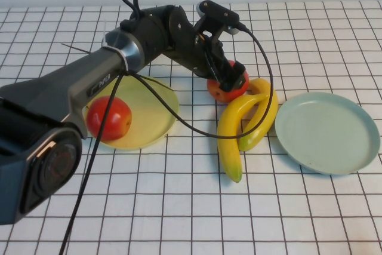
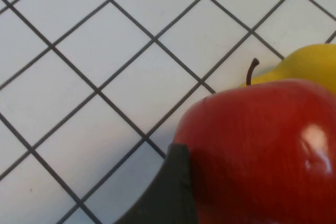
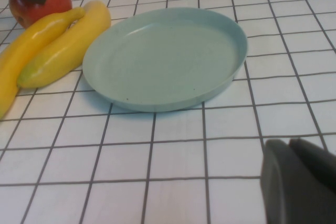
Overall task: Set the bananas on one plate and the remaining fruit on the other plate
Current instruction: Put one type of fruit in the left plate
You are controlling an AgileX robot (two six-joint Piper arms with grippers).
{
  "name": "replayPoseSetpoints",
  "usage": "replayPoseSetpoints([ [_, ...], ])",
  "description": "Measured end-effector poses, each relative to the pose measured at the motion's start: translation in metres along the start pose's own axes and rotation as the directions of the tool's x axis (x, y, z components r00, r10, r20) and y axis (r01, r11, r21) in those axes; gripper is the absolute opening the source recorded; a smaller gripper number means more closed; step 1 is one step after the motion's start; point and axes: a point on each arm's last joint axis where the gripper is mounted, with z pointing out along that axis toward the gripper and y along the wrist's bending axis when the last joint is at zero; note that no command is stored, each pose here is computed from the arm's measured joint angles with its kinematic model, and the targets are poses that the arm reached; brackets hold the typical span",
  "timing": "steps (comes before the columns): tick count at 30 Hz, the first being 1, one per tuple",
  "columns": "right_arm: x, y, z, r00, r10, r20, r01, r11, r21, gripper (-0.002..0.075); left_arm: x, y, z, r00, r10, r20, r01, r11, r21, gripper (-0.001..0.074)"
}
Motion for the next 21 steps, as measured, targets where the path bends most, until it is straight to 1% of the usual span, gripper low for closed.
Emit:
replayPoseSetpoints([
  [8,0.000,0.000,0.000,1.000,0.000,0.000,0.000,1.000,0.000,-0.0016,0.000,0.000,0.003,1.000,-0.001,0.010,0.001,1.000,0.002,0.0668],
  [10,0.000,0.000,0.000,1.000,0.000,0.000,0.000,1.000,0.000,-0.0016,0.000,0.000,0.003,1.000,0.003,0.008,-0.003,1.000,0.003,0.0647],
  [13,0.000,0.000,0.000,1.000,0.000,0.000,0.000,1.000,0.000,-0.0016,0.001,0.000,0.003,1.000,0.003,0.001,-0.003,1.000,0.008,0.0582],
  [17,0.000,0.000,0.000,1.000,0.000,0.000,0.000,1.000,0.000,-0.0016,0.002,0.000,0.003,1.000,0.011,-0.009,-0.011,1.000,0.007,0.0582],
  [21,0.000,0.000,0.000,1.000,0.000,0.000,0.000,1.000,0.000,-0.0016,0.001,0.001,-0.012,0.996,0.061,-0.069,-0.062,0.998,-0.010,0.0582],
])
